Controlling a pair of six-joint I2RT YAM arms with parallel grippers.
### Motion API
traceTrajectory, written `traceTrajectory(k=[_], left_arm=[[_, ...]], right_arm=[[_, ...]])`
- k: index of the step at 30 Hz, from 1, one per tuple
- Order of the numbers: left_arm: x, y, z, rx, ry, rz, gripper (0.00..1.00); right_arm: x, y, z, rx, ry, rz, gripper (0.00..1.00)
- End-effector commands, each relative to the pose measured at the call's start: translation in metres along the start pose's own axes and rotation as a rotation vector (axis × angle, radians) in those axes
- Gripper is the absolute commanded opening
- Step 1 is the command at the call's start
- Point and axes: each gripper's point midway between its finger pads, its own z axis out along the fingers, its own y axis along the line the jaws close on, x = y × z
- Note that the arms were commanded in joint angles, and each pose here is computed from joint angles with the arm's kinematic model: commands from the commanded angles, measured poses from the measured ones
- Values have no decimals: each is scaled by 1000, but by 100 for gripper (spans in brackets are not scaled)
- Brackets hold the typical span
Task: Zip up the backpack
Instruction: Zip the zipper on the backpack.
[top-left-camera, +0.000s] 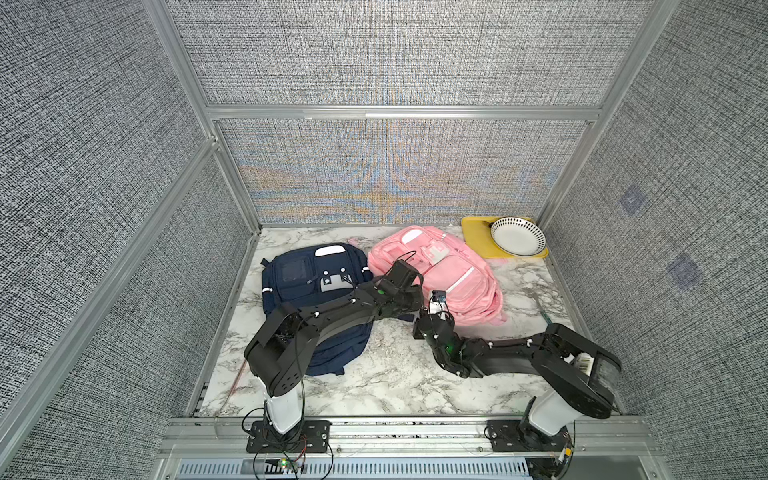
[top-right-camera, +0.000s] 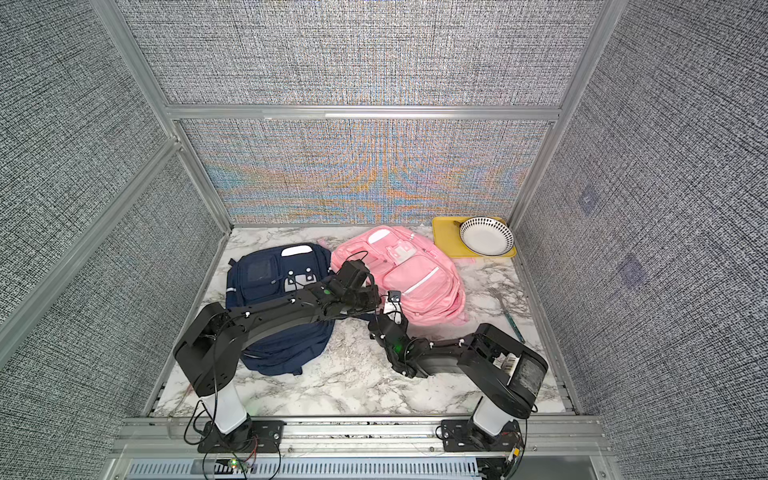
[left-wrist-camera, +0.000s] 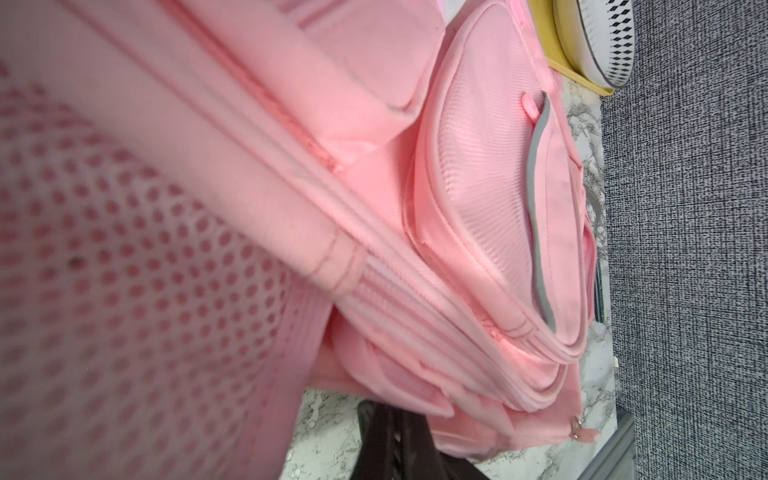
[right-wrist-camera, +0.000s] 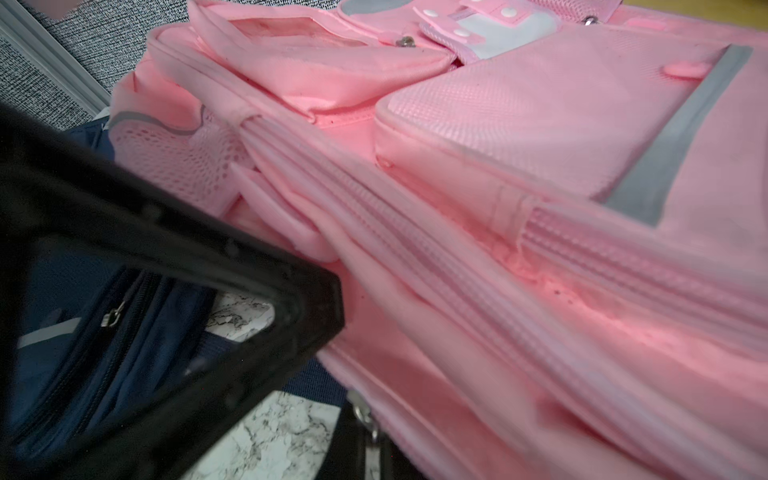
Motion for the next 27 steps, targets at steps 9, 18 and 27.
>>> traceTrajectory(k=[9, 18, 27], left_arm=[[-5, -14, -4, 50, -17, 17, 0], [-10, -14, -8, 29, -29, 21, 0], [-9, -13, -8, 29, -24, 23, 0]], right_arm=[[-4, -16, -16, -69, 3, 0, 0], [-3, -36, -28, -108, 28, -6, 0], [2, -39, -27, -133, 57, -17, 0]])
